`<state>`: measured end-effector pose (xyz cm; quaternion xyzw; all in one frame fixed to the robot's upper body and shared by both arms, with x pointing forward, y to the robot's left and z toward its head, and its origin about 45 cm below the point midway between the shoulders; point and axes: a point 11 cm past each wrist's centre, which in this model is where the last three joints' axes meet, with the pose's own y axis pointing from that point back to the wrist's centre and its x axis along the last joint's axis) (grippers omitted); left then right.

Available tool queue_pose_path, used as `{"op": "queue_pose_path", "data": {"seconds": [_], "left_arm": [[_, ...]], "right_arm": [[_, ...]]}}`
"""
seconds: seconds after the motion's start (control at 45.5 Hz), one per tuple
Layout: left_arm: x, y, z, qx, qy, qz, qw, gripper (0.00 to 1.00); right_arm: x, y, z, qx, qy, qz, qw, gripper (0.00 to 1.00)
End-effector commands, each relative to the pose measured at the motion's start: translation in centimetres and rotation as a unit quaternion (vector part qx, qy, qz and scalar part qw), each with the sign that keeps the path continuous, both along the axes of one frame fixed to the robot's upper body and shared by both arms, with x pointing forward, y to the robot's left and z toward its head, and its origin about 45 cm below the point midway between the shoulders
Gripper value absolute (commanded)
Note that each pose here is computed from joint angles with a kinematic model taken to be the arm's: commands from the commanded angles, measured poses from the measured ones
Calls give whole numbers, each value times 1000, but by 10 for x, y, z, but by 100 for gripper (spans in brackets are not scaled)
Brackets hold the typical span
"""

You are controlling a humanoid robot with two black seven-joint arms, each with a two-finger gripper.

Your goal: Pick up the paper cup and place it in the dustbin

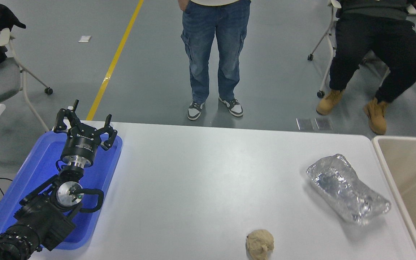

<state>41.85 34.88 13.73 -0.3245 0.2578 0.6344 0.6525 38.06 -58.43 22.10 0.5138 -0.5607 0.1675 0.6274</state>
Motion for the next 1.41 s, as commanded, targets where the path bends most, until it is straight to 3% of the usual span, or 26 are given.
{"op": "queue_pose_path", "data": {"seconds": [0.0,0.44,1.033,1.385], "left_arm": [[0,0,0,0,0,0,1000,100],[0,0,0,0,0,0,1000,100],[0,0,0,0,0,0,1000,100],[-1,1,-1,0,1,1,1000,100]], "right_arm": [[39,46,61,24,5,62,998,100],[48,167,135,101,158,212,959,100],[-24,235,123,130,361,299,874,100],[-40,267,114,99,419,325,842,100]]}}
